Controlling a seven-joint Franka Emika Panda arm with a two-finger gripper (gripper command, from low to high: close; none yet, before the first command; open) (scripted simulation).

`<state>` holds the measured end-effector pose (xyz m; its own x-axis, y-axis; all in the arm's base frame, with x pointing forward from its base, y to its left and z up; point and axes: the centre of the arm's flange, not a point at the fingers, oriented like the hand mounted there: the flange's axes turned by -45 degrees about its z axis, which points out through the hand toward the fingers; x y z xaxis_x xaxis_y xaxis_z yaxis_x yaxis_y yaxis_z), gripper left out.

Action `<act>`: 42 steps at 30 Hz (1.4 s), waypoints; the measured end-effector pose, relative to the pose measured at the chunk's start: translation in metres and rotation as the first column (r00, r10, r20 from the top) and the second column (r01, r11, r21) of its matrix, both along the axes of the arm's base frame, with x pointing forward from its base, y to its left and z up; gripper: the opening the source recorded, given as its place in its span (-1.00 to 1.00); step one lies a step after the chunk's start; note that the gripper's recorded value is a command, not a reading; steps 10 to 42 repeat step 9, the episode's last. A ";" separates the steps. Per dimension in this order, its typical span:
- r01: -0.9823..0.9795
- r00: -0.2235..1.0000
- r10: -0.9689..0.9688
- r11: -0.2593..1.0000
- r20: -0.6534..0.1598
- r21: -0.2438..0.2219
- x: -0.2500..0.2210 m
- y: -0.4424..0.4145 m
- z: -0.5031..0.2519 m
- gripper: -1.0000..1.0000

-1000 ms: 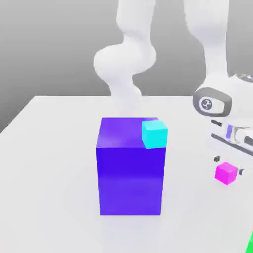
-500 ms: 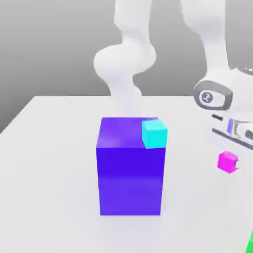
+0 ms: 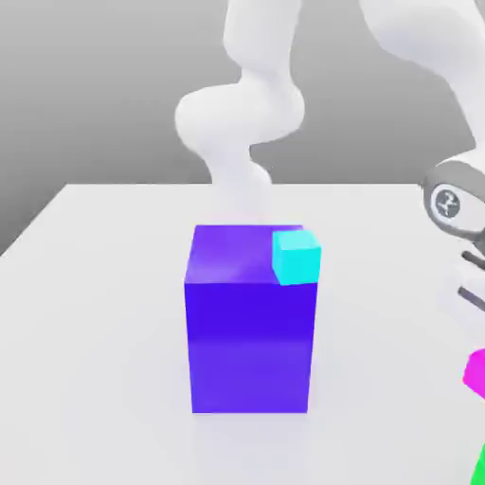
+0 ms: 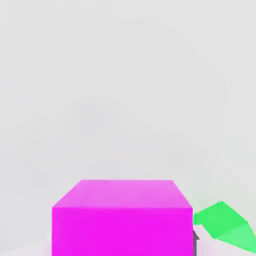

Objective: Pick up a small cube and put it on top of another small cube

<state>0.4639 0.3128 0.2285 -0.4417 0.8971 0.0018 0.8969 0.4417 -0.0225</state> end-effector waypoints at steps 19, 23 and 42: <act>0.000 1.000 0.000 1.000 0.019 0.007 0.030 -0.005 -0.045 1.00; 0.000 1.000 0.000 1.000 0.019 0.007 0.030 -0.005 -0.045 1.00; 0.000 1.000 0.000 1.000 0.019 0.007 0.030 -0.005 -0.045 1.00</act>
